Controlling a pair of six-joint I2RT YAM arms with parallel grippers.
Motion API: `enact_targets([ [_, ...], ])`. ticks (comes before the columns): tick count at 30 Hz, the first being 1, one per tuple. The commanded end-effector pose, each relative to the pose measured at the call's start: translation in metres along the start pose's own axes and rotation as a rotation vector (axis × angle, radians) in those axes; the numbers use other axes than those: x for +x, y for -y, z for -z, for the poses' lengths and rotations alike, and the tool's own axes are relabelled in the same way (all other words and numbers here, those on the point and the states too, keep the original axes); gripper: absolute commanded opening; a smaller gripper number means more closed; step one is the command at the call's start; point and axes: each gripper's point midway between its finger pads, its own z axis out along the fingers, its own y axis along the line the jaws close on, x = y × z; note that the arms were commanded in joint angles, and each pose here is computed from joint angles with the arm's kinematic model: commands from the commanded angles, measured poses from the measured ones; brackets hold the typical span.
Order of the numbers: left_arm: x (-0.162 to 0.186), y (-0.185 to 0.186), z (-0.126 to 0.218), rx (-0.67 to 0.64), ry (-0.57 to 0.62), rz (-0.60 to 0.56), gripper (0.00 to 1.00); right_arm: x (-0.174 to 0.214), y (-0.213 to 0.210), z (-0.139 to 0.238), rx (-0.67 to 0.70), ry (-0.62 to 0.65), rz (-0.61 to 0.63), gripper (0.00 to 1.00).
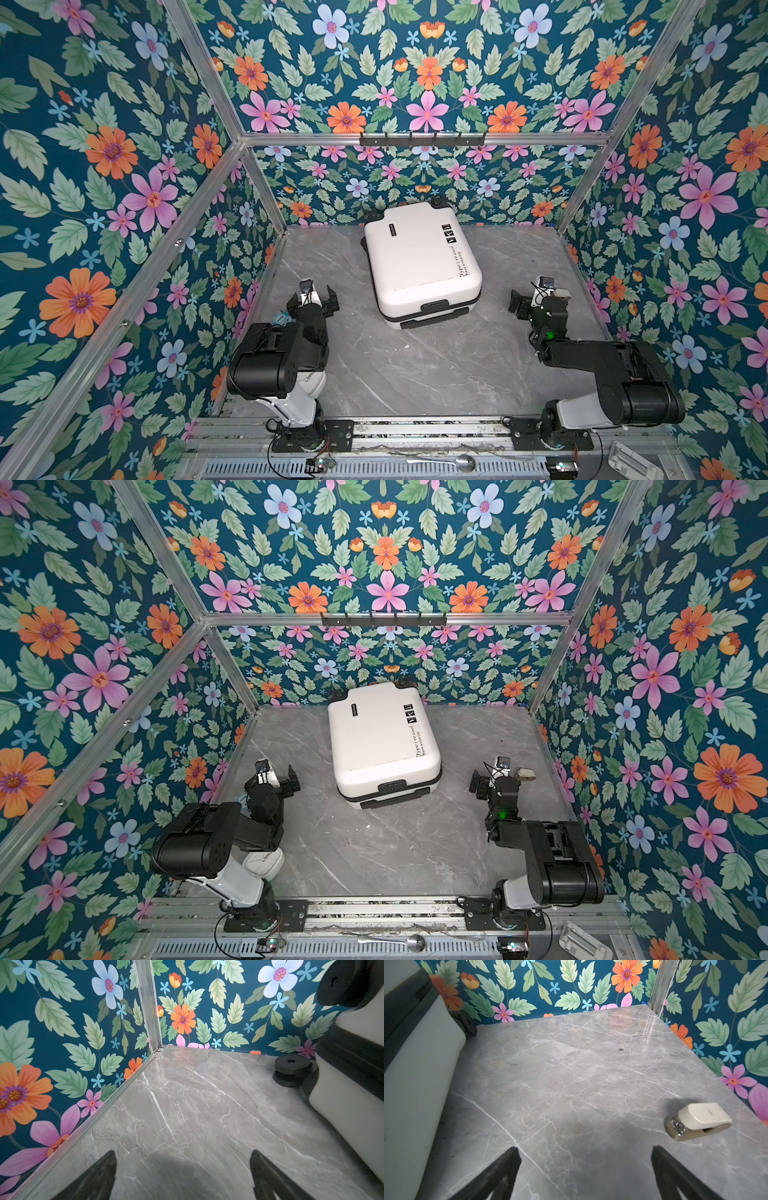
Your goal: Pack the luggage
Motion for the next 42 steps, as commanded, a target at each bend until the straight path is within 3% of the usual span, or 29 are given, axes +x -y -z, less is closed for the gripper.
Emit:
enact_targets([
  [1, -0.0040, -0.0005, -0.0003, -0.001, 0.015, 0.010, 1.00, -0.0029, -0.0001, 0.0003, 0.000, 0.010, 0.000, 0.99],
  [42, -0.0045, -0.0012, 0.0009, -0.003, 0.019, 0.005, 1.00, -0.0033, -0.0015, 0.0001, -0.007, 0.008, 0.002, 0.99],
])
